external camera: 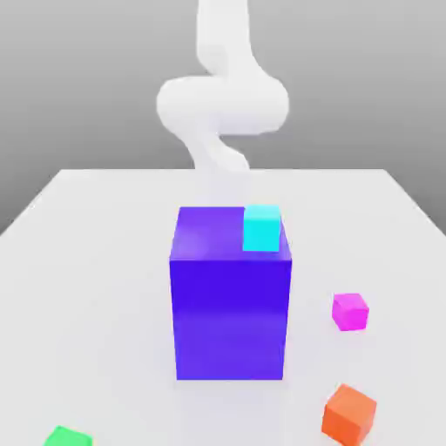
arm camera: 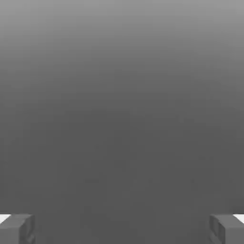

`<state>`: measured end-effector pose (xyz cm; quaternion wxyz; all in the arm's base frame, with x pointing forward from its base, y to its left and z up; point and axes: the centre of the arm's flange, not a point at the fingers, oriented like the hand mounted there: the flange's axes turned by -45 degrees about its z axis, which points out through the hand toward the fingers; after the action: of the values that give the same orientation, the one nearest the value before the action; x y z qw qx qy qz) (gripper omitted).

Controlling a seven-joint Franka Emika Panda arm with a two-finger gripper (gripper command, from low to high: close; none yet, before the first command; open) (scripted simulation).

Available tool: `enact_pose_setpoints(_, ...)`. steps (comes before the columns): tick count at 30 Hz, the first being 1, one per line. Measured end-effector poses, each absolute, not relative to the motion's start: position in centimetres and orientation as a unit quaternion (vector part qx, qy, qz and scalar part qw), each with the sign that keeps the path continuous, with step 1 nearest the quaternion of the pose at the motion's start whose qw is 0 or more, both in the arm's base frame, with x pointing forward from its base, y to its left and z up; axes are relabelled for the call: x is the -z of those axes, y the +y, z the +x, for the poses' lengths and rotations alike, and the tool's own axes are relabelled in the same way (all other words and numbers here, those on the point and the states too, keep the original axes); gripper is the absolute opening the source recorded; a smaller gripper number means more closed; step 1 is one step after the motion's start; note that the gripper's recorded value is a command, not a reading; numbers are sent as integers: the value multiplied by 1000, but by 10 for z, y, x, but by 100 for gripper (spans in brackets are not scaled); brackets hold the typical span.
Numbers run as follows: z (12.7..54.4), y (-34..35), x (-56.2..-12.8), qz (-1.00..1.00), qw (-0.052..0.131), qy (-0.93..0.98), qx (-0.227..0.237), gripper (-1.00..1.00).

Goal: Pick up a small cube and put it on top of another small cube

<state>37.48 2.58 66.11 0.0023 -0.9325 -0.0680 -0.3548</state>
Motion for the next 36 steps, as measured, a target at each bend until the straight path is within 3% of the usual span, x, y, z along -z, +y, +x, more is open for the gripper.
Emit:
enact_pose_setpoints(4,406,83,-562,-934,1,-213,287,0)
enact_pose_setpoints(8,405,142,-462,-908,1,-357,219,0)
enact_pose_setpoints(12,375,190,-368,-858,0,-491,152,0)
enact_pose_setpoints(17,309,226,-263,-763,0,-643,69,0)
enact_pose_setpoints(21,249,233,-197,-673,-1,-740,9,0)
enact_pose_setpoints(28,242,230,-137,-661,1,-750,0,0)
enact_pose_setpoints(29,241,230,-130,-661,1,-750,0,-100)
enact_pose_setpoints(36,241,229,-128,-661,0,-750,-1,-100)
